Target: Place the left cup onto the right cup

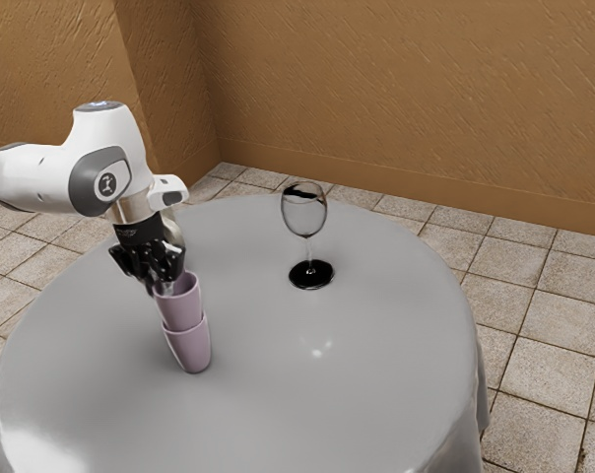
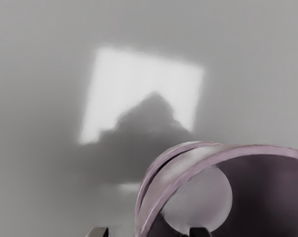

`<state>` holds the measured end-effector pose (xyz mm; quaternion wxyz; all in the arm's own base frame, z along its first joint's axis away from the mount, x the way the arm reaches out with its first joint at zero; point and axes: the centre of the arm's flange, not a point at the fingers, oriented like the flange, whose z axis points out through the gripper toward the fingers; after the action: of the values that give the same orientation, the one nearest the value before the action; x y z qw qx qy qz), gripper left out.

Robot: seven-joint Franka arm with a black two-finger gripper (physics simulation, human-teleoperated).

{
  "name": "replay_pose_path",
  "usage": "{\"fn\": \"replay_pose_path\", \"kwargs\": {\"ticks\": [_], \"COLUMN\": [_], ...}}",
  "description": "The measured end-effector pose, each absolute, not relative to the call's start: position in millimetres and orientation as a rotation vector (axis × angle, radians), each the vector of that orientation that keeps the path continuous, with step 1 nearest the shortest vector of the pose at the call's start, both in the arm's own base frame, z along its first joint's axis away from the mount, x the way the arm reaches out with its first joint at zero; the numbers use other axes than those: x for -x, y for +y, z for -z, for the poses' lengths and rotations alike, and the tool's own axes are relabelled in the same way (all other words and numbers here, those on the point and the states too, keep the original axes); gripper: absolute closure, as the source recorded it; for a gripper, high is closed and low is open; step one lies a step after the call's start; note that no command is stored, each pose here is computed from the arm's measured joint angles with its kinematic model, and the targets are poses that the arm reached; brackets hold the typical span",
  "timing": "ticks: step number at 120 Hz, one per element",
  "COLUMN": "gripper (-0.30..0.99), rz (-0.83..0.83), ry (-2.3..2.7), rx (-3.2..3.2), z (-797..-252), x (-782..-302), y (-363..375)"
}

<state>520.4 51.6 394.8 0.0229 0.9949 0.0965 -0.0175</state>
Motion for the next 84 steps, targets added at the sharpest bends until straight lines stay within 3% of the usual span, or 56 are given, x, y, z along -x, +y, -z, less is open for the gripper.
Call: {"fn": "replay_pose_path", "kwargs": {"ticks": [27, 53, 84], "gripper": [0.27, 0.18, 0.07], "rz": [0.014, -0.066, -0.053], "ry": [0.302, 0.273, 0.207], "rx": [-3.089, -3.111, -3.099], "z": [-417, -475, -512], "x": [-518, -516, -531], "y": [43, 23, 6]}}
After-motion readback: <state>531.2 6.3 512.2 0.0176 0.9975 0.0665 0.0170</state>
